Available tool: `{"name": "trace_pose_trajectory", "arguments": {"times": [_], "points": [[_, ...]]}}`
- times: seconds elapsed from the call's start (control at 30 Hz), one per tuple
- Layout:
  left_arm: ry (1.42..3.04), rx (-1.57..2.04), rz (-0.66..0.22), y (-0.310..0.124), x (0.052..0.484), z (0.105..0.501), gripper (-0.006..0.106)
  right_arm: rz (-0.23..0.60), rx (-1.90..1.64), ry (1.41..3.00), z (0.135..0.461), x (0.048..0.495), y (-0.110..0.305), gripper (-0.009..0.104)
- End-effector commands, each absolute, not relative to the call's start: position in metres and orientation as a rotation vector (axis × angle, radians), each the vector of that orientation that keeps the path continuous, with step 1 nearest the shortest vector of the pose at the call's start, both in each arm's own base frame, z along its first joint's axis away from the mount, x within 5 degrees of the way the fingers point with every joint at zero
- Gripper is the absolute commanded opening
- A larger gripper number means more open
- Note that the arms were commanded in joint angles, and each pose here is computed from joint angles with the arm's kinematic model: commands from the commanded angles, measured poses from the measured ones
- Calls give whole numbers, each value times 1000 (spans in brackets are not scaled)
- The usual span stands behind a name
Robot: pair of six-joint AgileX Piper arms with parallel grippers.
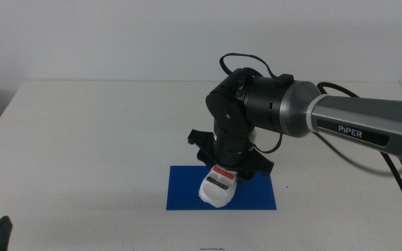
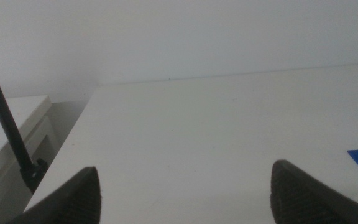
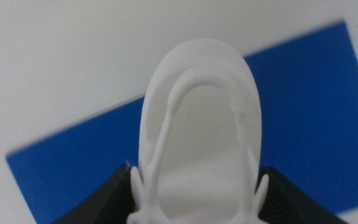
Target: Use one arm to grab the shoe from the table and place it on the mat.
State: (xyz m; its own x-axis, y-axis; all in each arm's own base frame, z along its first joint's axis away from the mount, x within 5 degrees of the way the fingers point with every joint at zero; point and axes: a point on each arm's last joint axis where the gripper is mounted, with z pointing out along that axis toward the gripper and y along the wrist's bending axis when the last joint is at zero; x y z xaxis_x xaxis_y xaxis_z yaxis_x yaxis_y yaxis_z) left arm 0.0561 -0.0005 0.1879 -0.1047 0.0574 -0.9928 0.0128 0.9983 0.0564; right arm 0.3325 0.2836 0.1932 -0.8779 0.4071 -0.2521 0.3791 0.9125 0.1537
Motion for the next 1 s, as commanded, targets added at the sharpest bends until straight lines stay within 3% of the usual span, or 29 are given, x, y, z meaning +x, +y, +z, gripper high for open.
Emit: {"name": "trace_pose_trajectory", "arguments": {"times": [0.0, 0.1, 0.2, 0.47, 0.7, 0.9, 0.97], "points": [[1571, 32, 21, 0, 55, 198, 94, 253, 866, 2675, 229, 331, 281, -1], [1571, 32, 21, 0, 55, 198, 94, 263, 1303, 2540, 228, 328, 278, -1], [1571, 32, 21, 0, 55, 198, 94, 345, 1738, 2302, 228, 329, 279, -1], [1571, 32, 21, 0, 55, 198, 94, 245, 1663, 2250, 229, 332, 269, -1], [1571, 32, 21, 0, 55, 198, 94, 12, 1745, 2272, 220, 321, 262, -1], [1571, 32, 21, 0, 55, 198, 94, 43, 1732, 2252, 228, 327, 264, -1], [1571, 32, 21, 0, 55, 198, 94, 17, 1745, 2240, 231, 331, 266, -1]]}}
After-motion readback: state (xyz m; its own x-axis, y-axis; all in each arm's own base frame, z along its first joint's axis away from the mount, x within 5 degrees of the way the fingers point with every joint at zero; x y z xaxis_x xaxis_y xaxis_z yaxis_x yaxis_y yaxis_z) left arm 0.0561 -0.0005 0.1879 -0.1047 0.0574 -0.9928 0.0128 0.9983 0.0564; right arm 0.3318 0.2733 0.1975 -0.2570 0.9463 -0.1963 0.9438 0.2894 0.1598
